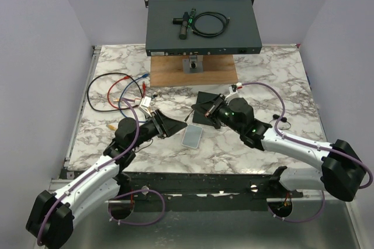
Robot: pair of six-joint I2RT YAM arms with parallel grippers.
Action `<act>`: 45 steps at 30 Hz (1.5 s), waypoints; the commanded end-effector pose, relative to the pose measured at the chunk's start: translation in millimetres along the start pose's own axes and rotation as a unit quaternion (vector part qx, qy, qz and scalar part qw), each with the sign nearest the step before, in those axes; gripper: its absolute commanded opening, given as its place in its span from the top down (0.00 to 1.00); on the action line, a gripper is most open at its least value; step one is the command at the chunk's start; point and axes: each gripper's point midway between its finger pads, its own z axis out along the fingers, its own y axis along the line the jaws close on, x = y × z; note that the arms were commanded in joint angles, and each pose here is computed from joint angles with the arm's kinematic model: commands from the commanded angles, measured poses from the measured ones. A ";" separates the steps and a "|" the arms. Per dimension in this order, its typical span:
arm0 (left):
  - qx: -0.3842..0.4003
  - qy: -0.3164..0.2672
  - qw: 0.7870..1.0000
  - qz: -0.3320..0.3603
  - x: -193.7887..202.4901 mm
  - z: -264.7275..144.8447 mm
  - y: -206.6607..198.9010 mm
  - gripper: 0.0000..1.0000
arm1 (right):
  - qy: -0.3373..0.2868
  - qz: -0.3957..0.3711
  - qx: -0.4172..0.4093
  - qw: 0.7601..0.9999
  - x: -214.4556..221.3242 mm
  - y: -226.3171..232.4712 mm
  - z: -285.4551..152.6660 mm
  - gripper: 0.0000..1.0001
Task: Insert the plug into the switch port
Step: Pick up the connector from the center of the board.
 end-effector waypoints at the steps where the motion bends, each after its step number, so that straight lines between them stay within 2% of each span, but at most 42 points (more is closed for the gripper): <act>1: 0.029 0.000 1.000 0.006 -4.8 2.8 -18.3 0.42 | -0.009 0.006 -0.033 0.999 -2.2 25.0 3.6 0.99; 15: 0.041 0.014 0.999 0.001 -2.0 6.0 -22.1 0.67 | -0.007 0.001 -0.030 1.000 2.7 23.9 5.5 0.99; 21: 0.039 0.014 0.999 0.004 -2.0 6.6 -20.6 0.85 | 0.003 -0.001 -0.033 0.999 7.7 20.4 3.8 0.99; 25: 0.039 0.015 0.999 0.007 -2.1 7.8 -19.8 0.94 | 0.010 -0.005 -0.034 0.999 12.0 16.8 2.1 0.99; 26: 0.039 0.014 0.999 0.008 -2.4 7.9 -20.0 1.00 | 0.012 -0.006 -0.032 0.999 13.1 15.0 1.9 0.99; 31: 0.045 0.015 0.999 0.012 -2.6 8.0 -22.4 1.00 | 0.023 -0.024 -0.029 0.999 18.5 8.5 -1.5 0.99; 36: 0.051 0.032 0.998 0.024 0.8 6.6 -27.9 1.00 | 0.041 -0.082 -0.013 0.996 23.2 -0.8 -6.8 0.99; 43: 0.038 0.064 0.997 0.034 9.4 2.9 -25.5 1.00 | 0.051 -0.173 0.019 0.983 18.8 -16.2 -26.8 0.84; 45: 0.037 0.077 0.996 0.036 12.9 2.8 -24.8 1.00 | 0.060 -0.199 0.021 0.978 19.4 -18.0 -32.7 0.76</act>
